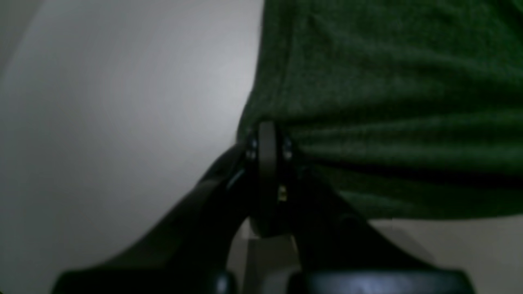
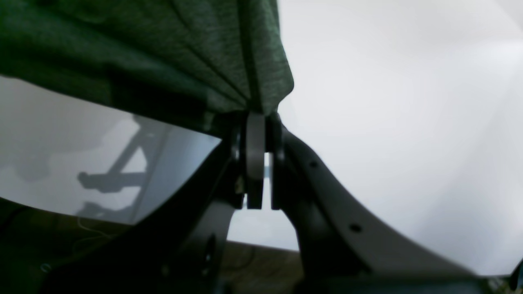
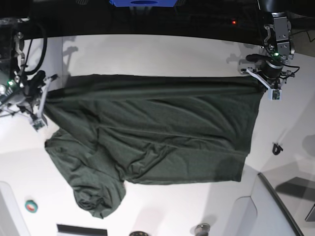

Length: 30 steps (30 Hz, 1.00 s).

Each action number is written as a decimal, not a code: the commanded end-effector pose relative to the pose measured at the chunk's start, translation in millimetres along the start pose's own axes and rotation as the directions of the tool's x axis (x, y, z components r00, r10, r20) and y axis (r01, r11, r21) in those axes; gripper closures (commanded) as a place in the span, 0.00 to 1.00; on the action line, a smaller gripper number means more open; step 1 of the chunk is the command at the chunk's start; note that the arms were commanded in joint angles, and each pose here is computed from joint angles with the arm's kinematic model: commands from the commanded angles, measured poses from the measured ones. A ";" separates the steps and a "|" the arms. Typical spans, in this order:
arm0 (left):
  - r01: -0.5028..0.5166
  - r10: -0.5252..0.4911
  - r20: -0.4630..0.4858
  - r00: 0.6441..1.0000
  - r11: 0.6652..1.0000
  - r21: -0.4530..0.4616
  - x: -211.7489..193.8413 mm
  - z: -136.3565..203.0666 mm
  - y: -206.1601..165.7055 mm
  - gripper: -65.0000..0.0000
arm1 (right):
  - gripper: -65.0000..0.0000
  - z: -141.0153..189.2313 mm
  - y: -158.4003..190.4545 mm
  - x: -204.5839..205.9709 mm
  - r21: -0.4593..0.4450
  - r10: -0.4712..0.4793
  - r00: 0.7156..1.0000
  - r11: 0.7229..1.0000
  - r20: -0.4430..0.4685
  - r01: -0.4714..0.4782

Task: Layout the t-shirt on the table in an organized manner, then fold the t-shirt properly
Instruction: 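Grasp the sleeve with the right gripper and pull it outward, then reach the right gripper into the shirt body and drag fabric outward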

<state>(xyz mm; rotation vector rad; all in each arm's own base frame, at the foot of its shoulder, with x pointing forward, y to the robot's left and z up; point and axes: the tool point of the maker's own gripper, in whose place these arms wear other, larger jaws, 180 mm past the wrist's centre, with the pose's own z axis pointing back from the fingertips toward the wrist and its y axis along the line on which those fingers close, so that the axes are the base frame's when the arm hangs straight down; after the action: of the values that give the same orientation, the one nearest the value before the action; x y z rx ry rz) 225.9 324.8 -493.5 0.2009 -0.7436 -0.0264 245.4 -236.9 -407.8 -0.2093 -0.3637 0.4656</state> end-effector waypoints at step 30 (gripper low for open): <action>0.043 -0.046 -0.186 0.982 0.999 -0.015 -46.9 7.4 -3.4 1.00 | 0.99 23.1 154.0 157.1 0.207 0.287 0.927 0.918 0.239 -0.338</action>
<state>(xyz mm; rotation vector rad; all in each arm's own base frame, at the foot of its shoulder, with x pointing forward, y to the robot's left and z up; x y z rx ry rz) 224.8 325.0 -493.3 0.2043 -0.7424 -0.0307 291.9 -30.4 -399.2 0.0209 -0.4072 0.8480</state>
